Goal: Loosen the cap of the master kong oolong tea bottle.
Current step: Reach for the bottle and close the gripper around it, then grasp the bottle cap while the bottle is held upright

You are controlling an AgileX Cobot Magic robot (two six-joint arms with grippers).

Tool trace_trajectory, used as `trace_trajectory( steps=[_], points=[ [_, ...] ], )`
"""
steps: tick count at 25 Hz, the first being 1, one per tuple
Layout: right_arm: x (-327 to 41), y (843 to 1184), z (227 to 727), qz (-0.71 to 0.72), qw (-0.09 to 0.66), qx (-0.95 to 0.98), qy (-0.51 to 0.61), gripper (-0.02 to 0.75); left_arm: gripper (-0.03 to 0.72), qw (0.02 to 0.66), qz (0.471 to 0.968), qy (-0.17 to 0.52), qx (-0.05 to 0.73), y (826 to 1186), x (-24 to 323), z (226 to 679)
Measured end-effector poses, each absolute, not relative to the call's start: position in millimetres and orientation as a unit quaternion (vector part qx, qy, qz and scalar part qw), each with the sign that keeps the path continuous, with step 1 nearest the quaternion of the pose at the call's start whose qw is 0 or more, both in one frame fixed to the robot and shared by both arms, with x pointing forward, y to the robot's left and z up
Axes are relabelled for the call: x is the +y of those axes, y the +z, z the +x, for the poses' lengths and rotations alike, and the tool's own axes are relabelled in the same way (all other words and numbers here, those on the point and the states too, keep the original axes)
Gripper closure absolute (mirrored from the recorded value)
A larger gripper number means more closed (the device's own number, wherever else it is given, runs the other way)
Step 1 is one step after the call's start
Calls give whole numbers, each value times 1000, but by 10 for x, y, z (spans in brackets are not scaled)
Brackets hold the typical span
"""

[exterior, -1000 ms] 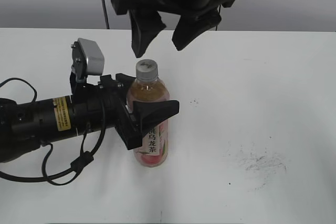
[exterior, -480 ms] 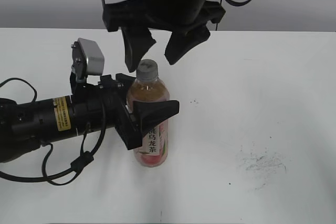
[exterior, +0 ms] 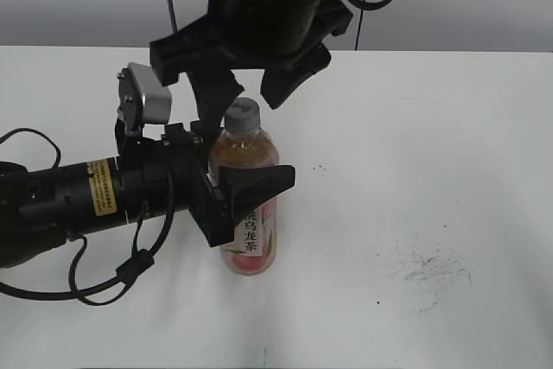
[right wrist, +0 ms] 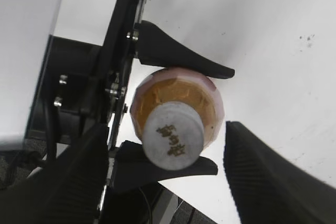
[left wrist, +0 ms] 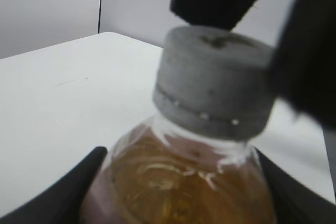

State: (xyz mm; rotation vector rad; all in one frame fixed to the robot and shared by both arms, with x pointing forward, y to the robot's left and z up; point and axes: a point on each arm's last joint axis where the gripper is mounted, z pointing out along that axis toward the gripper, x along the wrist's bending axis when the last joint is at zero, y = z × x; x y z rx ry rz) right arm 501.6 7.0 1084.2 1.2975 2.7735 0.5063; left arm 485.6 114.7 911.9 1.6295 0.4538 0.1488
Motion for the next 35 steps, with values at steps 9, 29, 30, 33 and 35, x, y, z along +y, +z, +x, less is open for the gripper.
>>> trace_trajectory(
  steps=[9, 29, 30, 33, 35],
  points=[
    [77, 10766, 5058, 416, 31, 896, 150, 320, 241, 661, 721, 65, 200, 9119, 1146, 4855],
    [82, 10763, 5055, 314, 45, 937, 146, 465, 241, 661, 720, 67, 200, 9119, 1147, 4856],
    [82, 10763, 5055, 294, 48, 944, 145, 465, 241, 661, 720, 67, 200, 9119, 1147, 4856],
    [82, 10763, 5055, 231, 57, 961, 142, 465, 241, 661, 720, 67, 200, 9119, 1147, 4857],
    [82, 10763, 5055, 186, 64, 970, 139, 465, 241, 661, 720, 67, 200, 9119, 1147, 4857]
  ],
)
